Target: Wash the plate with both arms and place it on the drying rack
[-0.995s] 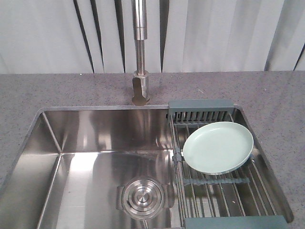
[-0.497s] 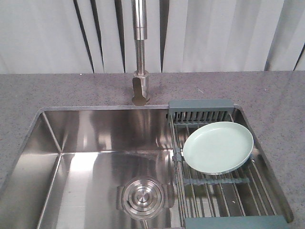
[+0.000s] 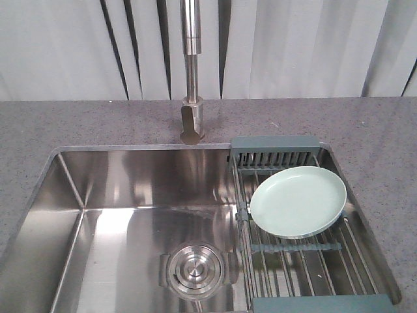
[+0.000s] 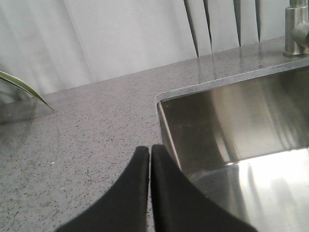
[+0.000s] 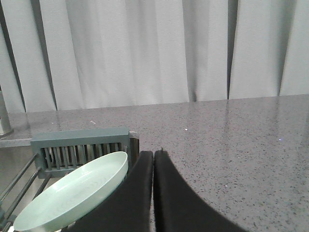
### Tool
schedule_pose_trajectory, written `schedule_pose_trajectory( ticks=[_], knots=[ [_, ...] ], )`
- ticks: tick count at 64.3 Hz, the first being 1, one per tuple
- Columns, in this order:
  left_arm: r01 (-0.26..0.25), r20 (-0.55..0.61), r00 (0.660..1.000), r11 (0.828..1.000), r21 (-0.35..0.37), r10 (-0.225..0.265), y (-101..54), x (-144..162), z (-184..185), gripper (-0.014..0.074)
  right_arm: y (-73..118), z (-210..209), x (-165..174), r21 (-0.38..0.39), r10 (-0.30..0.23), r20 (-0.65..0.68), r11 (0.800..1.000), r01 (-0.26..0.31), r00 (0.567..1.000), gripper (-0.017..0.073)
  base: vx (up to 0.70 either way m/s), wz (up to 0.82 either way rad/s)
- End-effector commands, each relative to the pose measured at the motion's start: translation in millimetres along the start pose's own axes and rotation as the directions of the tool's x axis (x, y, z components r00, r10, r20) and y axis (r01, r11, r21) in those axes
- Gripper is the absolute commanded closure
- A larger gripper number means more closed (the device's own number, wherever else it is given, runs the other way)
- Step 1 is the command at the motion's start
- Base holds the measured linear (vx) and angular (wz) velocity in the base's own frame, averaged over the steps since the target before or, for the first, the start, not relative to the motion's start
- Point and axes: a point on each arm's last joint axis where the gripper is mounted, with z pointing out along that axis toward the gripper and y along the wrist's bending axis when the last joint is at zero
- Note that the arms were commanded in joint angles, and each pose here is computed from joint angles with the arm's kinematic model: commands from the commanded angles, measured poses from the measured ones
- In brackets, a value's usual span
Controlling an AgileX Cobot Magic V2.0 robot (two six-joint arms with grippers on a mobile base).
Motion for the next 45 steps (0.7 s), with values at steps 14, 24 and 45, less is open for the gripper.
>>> schedule_pose_trajectory(
  ticks=[14,24,45],
  knots=[
    [0.013,0.057,0.998,1.0,-0.006,-0.012,-0.4,1.0,0.2,0.06,-0.5,-0.8,-6.1,0.008,-0.015,0.076,1.0,0.015,0.997,0.0566,0.0,0.0],
    [0.013,0.057,0.998,1.0,-0.006,-0.012,-0.4,1.0,0.2,0.06,-0.5,-0.8,-6.1,0.008,-0.015,0.076,1.0,0.015,0.997,0.0566,0.0,0.0],
    [0.013,0.057,0.998,1.0,-0.006,-0.012,-0.4,1.0,0.2,0.06,-0.5,-0.8,-6.1,0.008,-0.015,0.076,1.0,0.015,0.997,0.0566,0.0,0.0]
  ],
)
